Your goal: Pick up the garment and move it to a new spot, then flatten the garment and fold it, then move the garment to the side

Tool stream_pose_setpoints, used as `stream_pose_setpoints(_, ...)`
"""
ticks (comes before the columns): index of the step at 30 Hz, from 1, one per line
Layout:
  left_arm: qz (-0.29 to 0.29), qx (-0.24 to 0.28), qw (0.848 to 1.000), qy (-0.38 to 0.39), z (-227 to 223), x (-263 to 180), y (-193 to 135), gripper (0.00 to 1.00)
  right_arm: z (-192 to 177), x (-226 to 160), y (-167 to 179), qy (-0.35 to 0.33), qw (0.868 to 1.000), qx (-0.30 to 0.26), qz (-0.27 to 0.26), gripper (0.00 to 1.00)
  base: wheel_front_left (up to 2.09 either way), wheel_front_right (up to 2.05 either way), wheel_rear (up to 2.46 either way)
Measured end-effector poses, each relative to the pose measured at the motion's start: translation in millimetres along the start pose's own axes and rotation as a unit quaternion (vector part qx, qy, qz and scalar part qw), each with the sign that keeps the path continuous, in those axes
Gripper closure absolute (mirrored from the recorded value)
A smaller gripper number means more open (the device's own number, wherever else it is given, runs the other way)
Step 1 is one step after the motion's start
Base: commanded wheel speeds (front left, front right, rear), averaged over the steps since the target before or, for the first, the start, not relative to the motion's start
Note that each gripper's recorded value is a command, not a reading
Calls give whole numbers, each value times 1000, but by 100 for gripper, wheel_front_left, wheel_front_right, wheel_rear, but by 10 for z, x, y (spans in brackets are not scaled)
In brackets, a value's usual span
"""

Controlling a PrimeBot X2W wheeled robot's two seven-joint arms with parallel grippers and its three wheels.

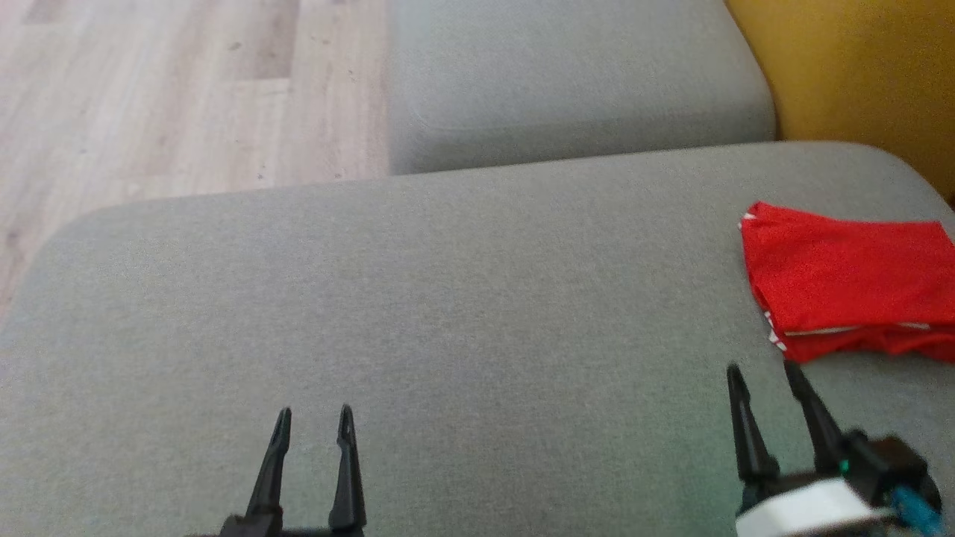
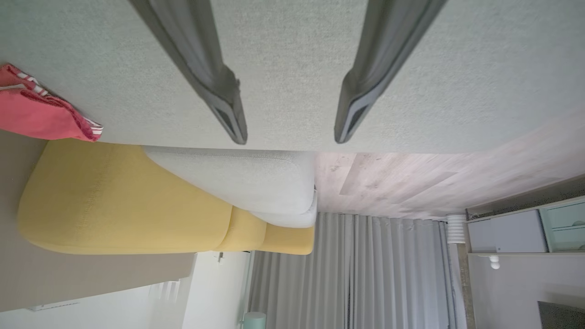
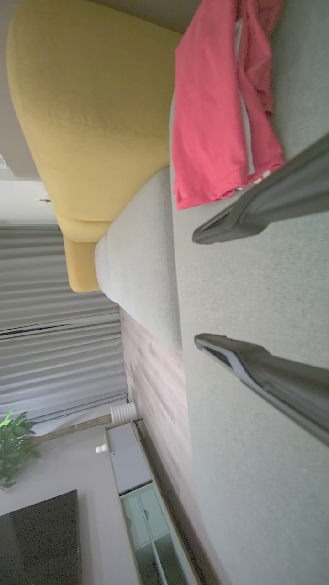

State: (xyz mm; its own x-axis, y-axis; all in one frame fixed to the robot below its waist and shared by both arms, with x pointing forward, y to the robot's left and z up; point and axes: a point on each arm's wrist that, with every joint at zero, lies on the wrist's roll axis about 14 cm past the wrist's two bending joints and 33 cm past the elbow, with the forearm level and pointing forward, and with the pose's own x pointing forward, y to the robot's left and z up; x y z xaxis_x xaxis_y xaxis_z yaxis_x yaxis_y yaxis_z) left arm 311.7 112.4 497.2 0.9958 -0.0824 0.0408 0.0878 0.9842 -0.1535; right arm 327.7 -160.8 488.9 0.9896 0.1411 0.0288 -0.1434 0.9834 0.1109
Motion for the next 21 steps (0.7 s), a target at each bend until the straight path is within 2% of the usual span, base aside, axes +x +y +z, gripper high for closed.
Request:
stream_pose_setpoints(5,18,4,1000,6,-52,-180,106,0,-127,-165,45,18,1000,-4,-2,0,0,0,0)
stream_pose_setpoints(21,32,3,999,3,-31,-189,184,0,-107,-172,55,13,1000,-2,-7,0,0,0,0)
